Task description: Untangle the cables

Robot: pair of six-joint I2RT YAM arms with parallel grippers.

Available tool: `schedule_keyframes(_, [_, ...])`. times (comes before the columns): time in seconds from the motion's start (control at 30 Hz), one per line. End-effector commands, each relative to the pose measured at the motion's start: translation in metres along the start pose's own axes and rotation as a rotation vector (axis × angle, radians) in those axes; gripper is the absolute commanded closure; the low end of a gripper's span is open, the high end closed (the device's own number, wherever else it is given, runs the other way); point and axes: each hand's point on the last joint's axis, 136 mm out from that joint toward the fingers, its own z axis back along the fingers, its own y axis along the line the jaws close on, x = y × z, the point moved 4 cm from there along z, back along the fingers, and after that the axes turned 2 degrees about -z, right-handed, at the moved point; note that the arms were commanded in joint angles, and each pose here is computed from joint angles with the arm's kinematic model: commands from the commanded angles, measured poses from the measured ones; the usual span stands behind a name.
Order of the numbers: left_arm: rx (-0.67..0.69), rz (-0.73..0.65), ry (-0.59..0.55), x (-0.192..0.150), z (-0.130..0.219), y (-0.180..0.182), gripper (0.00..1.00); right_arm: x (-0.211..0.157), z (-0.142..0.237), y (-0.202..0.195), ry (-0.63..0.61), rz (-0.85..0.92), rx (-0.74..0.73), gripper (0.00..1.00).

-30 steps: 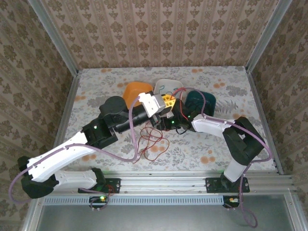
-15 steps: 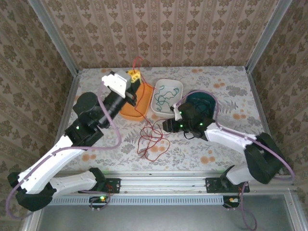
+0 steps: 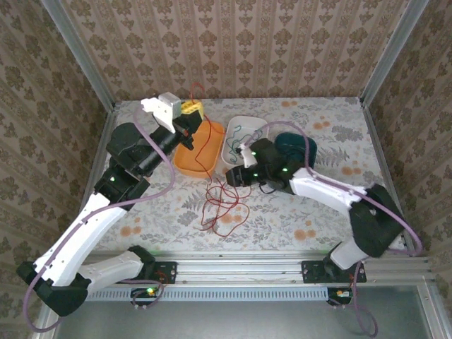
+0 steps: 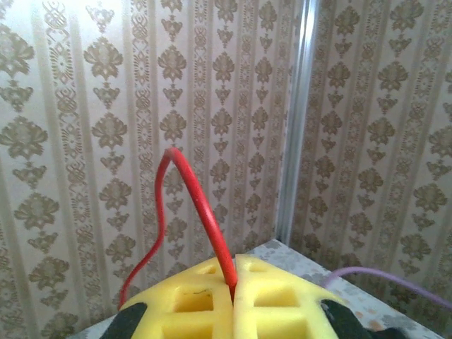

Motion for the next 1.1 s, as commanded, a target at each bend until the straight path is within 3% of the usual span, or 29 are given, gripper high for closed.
schedule_keyframes(0.0, [-0.047, 0.046, -0.046, 0.008, 0.007, -0.009, 1.00, -0.041, -0.030, -0.001, 0.236, 0.072, -0.044, 0.56])
schedule_keyframes(0.17, [-0.036, 0.072, -0.036, -0.001, 0.008, -0.008, 1.00, -0.071, -0.067, -0.034, 0.345, 0.111, -0.265, 0.57])
schedule_keyframes(0.43, [0.049, 0.022, -0.015, -0.003, 0.021, -0.004, 1.00, -0.109, -0.075, -0.082, 0.501, 0.122, -0.563, 0.58])
schedule_keyframes(0.77, [0.239, -0.318, -0.004, 0.041, 0.056, -0.006, 1.00, -0.126, -0.075, -0.086, 0.516, 0.067, -0.536, 0.59])
schedule_keyframes(1.07, [0.264, -0.380, -0.160, 0.109, 0.089, -0.005, 1.00, -0.130, -0.077, -0.084, 0.539, 0.062, -0.516, 0.59])
